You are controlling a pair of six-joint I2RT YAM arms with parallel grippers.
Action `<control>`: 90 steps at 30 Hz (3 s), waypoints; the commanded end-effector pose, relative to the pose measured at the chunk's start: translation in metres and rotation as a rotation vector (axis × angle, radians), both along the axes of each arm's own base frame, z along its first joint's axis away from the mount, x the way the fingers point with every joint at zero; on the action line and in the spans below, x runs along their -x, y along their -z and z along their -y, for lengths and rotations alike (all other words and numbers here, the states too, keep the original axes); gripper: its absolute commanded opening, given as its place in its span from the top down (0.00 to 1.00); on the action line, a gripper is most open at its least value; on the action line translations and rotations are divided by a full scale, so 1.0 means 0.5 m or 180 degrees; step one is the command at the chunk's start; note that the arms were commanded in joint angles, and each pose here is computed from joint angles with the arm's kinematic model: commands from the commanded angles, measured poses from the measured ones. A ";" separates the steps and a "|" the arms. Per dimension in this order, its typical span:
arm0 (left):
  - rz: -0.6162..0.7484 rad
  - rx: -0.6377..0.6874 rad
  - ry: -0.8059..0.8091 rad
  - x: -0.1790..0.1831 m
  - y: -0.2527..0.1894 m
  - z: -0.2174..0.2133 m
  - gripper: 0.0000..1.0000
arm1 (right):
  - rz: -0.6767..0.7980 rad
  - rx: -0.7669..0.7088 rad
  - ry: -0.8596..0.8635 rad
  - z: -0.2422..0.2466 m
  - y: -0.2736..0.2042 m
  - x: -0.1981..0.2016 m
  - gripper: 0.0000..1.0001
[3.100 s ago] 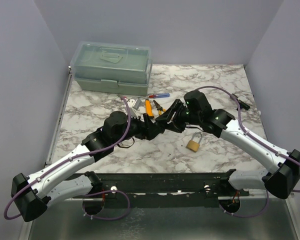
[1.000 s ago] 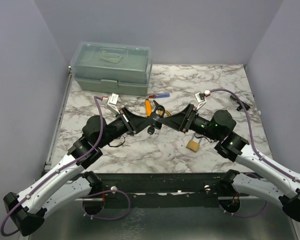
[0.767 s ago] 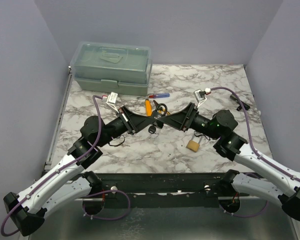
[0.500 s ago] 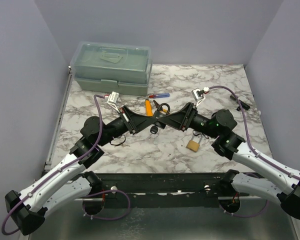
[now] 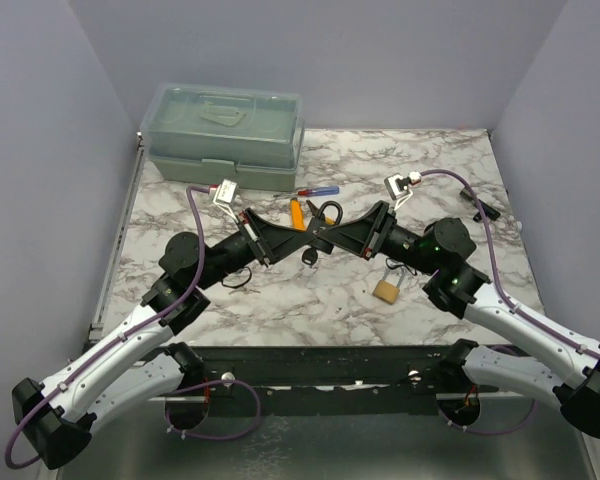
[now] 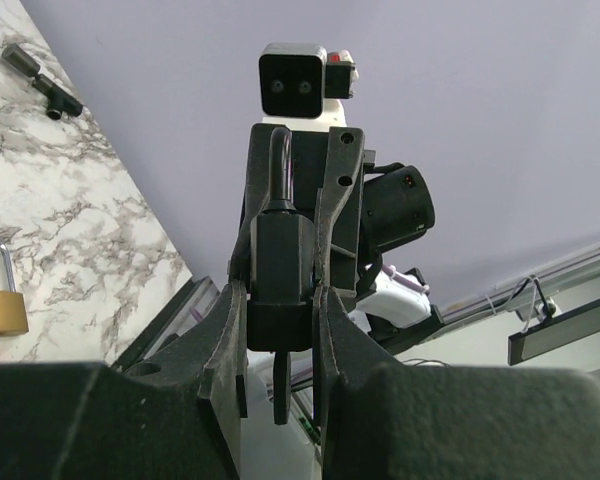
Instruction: Unlock with the key
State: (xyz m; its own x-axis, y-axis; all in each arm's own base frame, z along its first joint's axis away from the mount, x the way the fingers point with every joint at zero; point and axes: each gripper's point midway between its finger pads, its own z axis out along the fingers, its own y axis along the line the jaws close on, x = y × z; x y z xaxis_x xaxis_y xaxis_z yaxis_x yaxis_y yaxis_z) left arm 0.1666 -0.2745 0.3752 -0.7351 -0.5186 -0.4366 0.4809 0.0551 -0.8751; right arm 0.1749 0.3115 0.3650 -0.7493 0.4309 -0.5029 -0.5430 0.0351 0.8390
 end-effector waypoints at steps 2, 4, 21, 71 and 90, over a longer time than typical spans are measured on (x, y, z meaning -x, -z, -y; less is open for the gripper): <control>0.0039 0.0083 0.0037 0.003 -0.011 0.002 0.90 | 0.0198 -0.0019 -0.0115 -0.004 -0.027 0.018 1.00; 0.0030 0.0062 0.0021 0.002 -0.007 0.001 0.79 | 0.0193 -0.0016 -0.0096 -0.002 -0.028 0.019 1.00; -0.0031 -0.0249 -0.0187 -0.006 0.036 -0.018 0.25 | 0.0068 0.0022 0.0129 0.021 -0.027 0.010 1.00; -0.0081 -0.0790 0.0192 0.023 0.162 0.003 0.60 | -0.0182 0.0124 0.0304 -0.010 -0.010 -0.047 1.00; -0.0085 -0.0819 0.0145 0.013 0.168 0.006 0.92 | -0.0247 0.0197 0.0293 -0.018 0.003 -0.053 1.00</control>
